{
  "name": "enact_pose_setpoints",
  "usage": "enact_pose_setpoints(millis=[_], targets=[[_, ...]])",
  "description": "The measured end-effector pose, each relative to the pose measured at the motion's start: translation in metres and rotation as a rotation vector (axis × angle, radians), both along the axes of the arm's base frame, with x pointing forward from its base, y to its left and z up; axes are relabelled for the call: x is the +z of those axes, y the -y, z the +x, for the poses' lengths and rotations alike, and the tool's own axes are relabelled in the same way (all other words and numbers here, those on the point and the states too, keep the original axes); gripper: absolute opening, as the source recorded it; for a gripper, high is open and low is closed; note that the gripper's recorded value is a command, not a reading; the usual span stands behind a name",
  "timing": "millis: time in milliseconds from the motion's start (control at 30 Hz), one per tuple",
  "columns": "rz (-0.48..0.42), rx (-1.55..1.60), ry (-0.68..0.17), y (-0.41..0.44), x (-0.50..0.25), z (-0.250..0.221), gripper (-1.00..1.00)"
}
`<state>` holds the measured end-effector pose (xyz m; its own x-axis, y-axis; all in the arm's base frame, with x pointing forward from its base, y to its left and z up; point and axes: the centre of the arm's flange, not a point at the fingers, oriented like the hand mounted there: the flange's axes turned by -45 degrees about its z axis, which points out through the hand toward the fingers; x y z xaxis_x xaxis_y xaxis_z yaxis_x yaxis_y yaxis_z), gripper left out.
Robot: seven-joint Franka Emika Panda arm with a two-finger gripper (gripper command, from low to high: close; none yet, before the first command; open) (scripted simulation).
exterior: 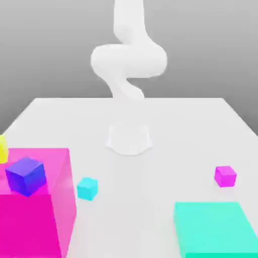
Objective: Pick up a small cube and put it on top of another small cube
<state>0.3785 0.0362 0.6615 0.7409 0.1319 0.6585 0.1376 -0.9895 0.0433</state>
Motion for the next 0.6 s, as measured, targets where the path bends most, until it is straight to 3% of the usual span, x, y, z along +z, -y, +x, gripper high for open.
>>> enact_pose_setpoints(millis=[133, 267, 433, 600], targets=[[-0.104, 0.259, -0.119, -0.07, -0.089, 0.031, 0.0], [-0.207, 0.514, -0.221, -0.139, -0.178, 0.03, 0.0], [-0.341, 0.841, -0.334, -0.212, -0.289, -0.009, 0.0], [-0.48, 1.175, -0.436, -0.259, -0.391, -0.08, 0.0]])
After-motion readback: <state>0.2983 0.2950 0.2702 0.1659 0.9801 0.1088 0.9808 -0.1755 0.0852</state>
